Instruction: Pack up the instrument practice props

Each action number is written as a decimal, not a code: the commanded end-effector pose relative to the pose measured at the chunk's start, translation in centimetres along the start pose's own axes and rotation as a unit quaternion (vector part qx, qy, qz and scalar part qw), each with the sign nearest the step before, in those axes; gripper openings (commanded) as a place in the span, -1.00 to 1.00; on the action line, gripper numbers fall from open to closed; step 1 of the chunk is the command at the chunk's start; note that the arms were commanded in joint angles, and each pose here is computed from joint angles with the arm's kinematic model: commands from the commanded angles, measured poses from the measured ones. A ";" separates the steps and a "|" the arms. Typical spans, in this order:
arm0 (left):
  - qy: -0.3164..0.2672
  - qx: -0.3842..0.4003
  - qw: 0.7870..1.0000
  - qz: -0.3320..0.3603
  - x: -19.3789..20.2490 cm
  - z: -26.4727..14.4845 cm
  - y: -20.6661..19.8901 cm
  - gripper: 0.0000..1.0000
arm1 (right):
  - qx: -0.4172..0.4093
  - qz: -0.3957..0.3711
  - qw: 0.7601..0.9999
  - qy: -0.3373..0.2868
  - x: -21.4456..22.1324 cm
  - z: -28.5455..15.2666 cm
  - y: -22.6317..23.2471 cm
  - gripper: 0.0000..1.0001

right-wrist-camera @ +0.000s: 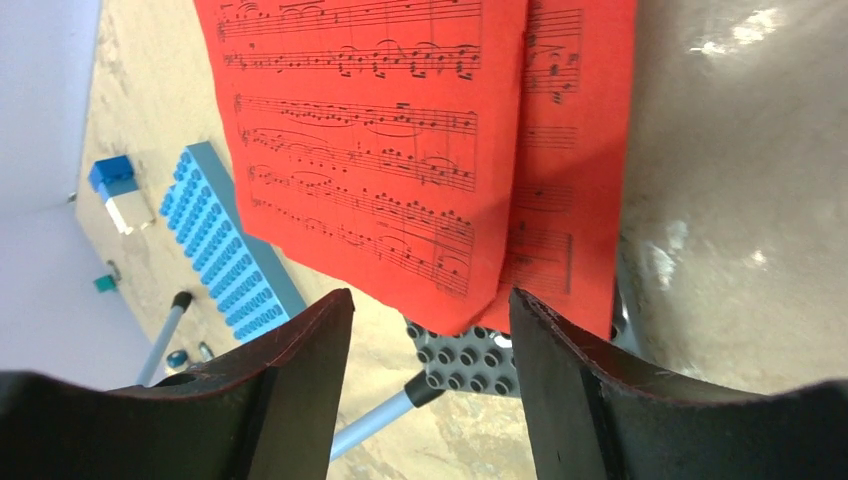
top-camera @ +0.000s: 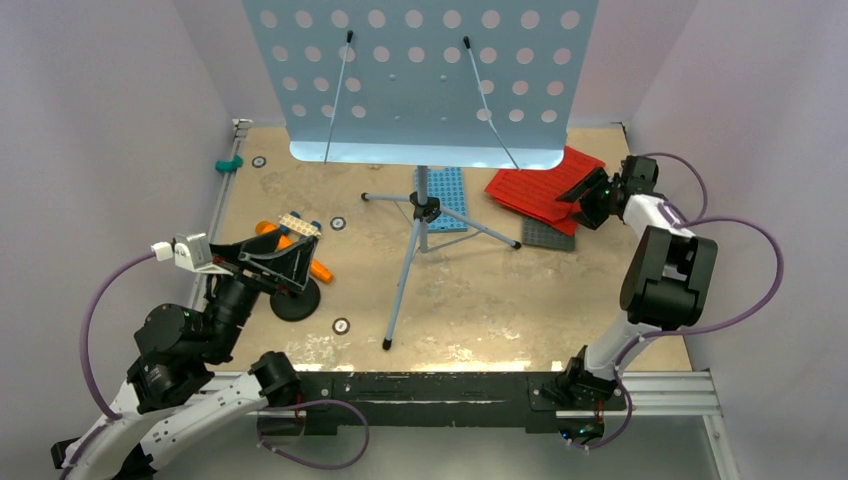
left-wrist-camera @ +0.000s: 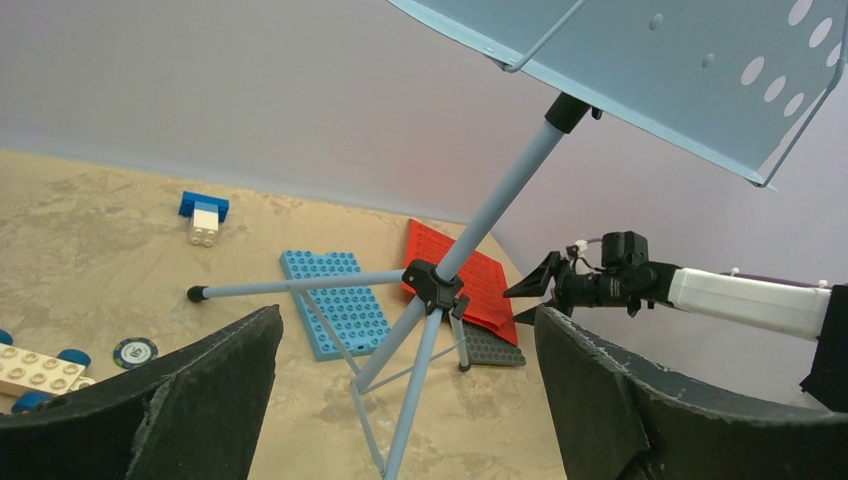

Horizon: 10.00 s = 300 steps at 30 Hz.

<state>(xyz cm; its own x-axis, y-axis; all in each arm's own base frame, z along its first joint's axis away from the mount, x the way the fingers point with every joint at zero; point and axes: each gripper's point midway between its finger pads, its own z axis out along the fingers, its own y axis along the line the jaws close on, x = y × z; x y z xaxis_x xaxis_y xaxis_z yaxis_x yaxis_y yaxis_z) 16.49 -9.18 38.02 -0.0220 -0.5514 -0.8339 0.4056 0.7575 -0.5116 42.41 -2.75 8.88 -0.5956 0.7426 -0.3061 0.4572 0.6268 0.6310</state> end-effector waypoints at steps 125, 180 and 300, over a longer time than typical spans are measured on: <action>-0.064 0.134 0.959 0.241 9.2 20.4 -9.7 -1.00 | -0.443 -0.267 0.853 0.064 25.8 -18.4 21.8 0.39; -0.051 0.157 0.956 0.241 10.6 18.8 -9.3 -1.00 | -0.409 -0.271 0.859 0.143 28.6 -13.2 27.2 -0.96; -0.010 0.138 0.958 0.250 13.0 18.4 -7.5 -1.00 | -0.497 0.016 0.821 0.279 29.2 -16.3 27.7 -0.73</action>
<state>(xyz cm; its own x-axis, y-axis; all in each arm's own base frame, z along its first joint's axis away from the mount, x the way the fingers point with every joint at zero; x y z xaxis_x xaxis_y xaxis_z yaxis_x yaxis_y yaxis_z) 29.80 -27.19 39.30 0.3297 -0.2536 -0.9094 0.5642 0.8252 -0.0256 27.07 32.42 24.32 -0.9271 0.3740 0.0241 0.0193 -0.0164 0.9997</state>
